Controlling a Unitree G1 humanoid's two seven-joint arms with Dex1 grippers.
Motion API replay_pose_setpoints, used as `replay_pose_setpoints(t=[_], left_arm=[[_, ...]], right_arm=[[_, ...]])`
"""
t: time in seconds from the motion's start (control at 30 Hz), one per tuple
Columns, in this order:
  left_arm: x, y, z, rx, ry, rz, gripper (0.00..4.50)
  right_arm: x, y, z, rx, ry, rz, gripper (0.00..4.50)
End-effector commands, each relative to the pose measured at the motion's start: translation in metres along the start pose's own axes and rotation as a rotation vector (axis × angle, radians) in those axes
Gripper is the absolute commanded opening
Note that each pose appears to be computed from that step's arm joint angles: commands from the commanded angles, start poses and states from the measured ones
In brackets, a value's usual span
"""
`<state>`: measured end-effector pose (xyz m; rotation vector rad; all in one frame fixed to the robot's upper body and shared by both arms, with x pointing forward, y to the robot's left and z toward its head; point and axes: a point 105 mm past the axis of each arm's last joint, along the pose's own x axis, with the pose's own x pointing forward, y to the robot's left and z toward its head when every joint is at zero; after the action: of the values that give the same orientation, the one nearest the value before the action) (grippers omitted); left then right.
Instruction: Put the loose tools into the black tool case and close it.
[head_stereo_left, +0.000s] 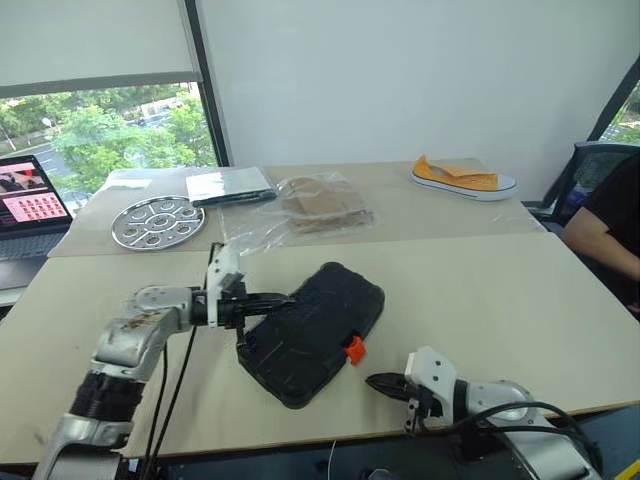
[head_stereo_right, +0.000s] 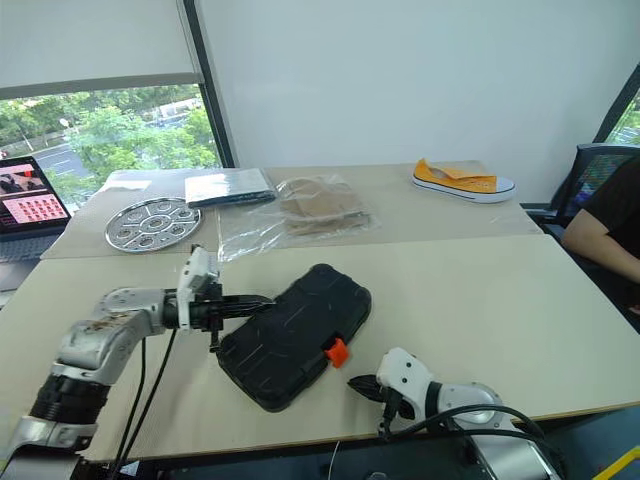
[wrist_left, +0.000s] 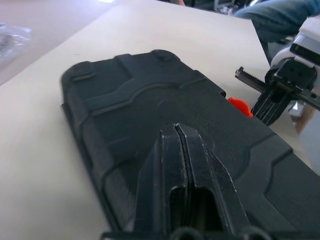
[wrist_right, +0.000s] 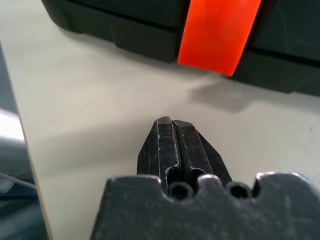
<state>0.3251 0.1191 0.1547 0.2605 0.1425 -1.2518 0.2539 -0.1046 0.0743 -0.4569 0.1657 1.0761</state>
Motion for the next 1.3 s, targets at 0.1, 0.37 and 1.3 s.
replay_pose_setpoints(t=[0.1,0.37,1.3], left_arm=[[0.013,0.005,-0.021,0.033,0.092,0.024,0.04],[0.011,-0.001,-0.041,0.033,0.162,0.01,0.04],[0.013,-0.001,-0.063,-0.002,0.185,0.024,0.04]], right_arm=[[0.004,-0.013,0.002,-0.048,0.0,-0.054,0.0],[0.002,-0.026,0.015,-0.101,-0.015,-0.065,0.0],[0.011,-0.036,0.029,-0.106,-0.003,-0.025,0.0]])
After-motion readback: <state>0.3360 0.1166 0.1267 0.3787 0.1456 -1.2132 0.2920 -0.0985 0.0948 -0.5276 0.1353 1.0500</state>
